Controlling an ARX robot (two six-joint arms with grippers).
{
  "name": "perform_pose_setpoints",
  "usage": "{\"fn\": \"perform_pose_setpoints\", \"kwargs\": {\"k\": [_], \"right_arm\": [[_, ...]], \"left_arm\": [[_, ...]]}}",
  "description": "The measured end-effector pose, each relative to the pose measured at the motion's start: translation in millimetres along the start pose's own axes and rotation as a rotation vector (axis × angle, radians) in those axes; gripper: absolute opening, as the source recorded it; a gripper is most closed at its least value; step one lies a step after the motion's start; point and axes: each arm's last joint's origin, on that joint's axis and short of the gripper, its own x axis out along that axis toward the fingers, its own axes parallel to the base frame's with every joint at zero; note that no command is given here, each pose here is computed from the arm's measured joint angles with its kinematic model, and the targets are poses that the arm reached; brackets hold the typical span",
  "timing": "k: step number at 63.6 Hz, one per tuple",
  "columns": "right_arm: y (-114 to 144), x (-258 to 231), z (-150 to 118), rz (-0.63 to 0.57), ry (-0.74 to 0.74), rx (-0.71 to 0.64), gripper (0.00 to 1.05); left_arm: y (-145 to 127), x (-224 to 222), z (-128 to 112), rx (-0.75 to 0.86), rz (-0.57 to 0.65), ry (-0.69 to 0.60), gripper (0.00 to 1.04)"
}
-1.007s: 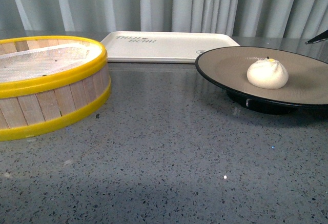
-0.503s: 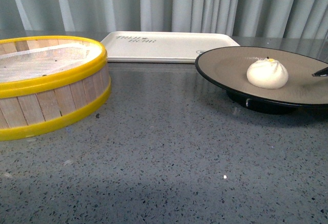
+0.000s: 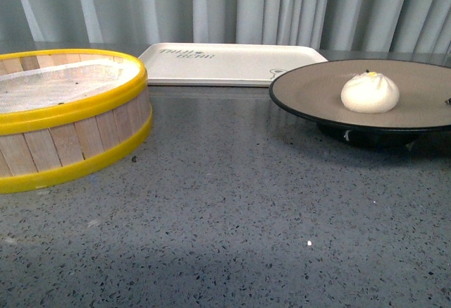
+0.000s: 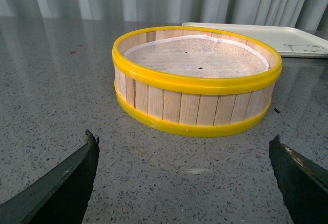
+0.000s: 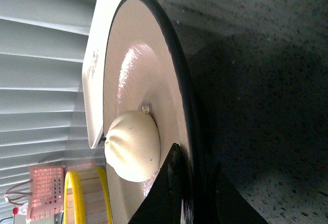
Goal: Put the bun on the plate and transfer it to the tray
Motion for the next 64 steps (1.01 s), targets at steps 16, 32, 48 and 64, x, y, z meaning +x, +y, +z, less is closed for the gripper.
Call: {"fn": "perform_pose_setpoints", "kwargs": {"k": [16, 32, 48, 64], "right_arm": [[44, -14, 30, 0.199, -0.118, -0.09, 0.03], [59, 40, 81, 0.233, -0.144, 0.003, 0.03], [70, 106, 96, 0.2, -0.071, 0.084, 0.03], [98, 161, 96, 0.179, 0.04, 0.094, 0.03]], "left_arm": [[0, 0, 0, 0.0, 0.0, 0.0, 0.98], [0, 0, 0, 0.0, 0.0, 0.0, 0.98], [0, 0, 0, 0.0, 0.0, 0.0, 0.98], [0, 0, 0, 0.0, 0.0, 0.0, 0.98]]}}
